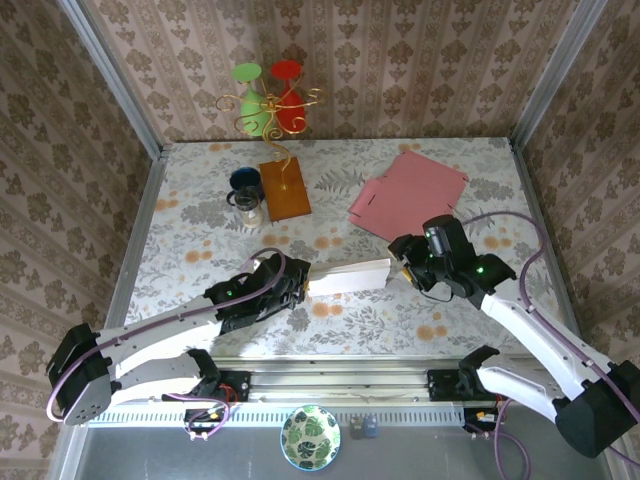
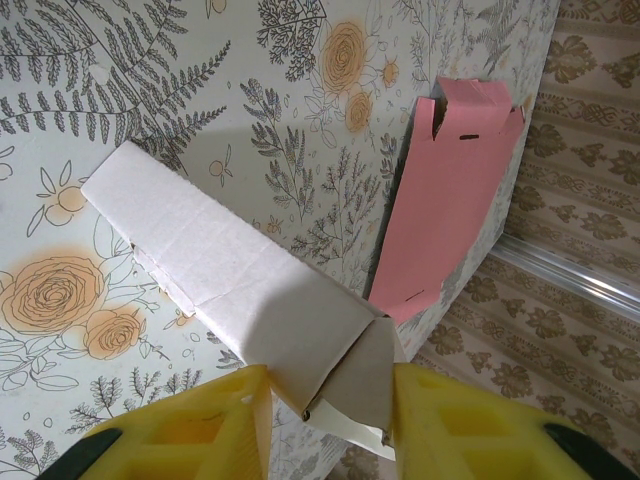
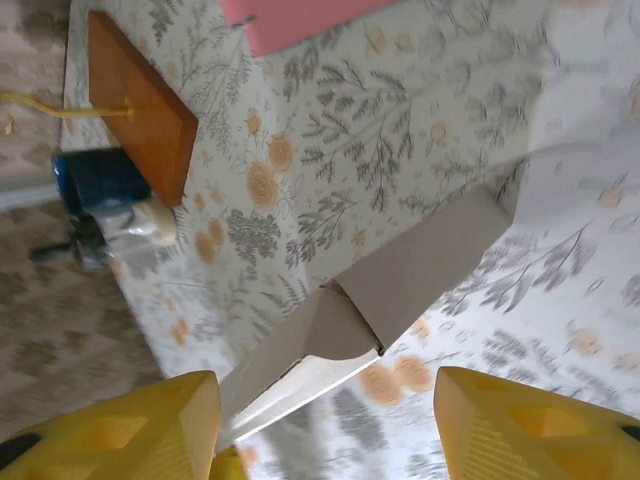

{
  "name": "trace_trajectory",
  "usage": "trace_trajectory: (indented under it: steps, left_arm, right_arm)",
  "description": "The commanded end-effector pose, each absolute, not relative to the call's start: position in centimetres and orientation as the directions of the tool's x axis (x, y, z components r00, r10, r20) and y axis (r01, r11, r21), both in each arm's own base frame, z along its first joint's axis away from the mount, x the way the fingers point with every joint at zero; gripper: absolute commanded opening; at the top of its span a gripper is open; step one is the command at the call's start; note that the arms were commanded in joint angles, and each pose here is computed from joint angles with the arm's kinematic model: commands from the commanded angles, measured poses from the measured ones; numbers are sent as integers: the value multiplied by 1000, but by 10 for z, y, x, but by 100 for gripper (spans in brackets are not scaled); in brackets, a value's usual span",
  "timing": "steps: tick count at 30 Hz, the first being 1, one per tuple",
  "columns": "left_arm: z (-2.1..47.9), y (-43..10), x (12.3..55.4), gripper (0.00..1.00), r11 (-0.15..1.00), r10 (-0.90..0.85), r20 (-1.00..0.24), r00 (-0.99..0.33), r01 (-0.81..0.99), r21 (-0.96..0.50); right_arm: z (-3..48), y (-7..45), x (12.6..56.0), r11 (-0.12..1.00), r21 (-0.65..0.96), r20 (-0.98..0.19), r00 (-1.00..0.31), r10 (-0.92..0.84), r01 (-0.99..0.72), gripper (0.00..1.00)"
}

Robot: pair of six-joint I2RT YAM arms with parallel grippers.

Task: Fold the paper box

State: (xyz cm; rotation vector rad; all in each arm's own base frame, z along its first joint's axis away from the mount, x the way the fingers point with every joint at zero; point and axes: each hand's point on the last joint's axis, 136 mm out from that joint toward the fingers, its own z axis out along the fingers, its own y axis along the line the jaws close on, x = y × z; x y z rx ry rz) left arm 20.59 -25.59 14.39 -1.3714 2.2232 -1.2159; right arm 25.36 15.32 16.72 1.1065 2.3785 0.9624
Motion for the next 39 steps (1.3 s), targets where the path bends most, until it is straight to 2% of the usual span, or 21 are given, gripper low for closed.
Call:
trace_trajectory:
  steps: [1, 7, 12, 19, 28, 39]
  left_arm:
    - [132, -250, 202, 34, 94, -867, 289, -405, -703, -705]
    - [131, -251, 202, 34, 98, -865, 289, -410, -703, -705]
    - [132, -251, 203, 34, 96, -865, 289, -409, -701, -707]
    - [133, -252, 204, 34, 96, -865, 287, -411, -698, -710]
    - [131, -251, 204, 34, 94, -865, 288, -411, -698, -710]
    - [127, -251, 202, 34, 97, -861, 296, -414, -705, -703]
  right_arm:
    - [171, 170, 255, 238, 747, 201, -552, 809, 621, 60]
    - [166, 168, 257, 215, 757, 204, -536, 819, 617, 60]
    - [159, 170, 259, 193, 761, 222, -528, 820, 620, 56]
    - [148, 167, 262, 201, 758, 205, -520, 829, 620, 44]
    - [130, 161, 253, 277, 702, 170, -532, 830, 656, 26]
    - [99, 144, 226, 321, 554, 185, -489, 852, 768, 21]
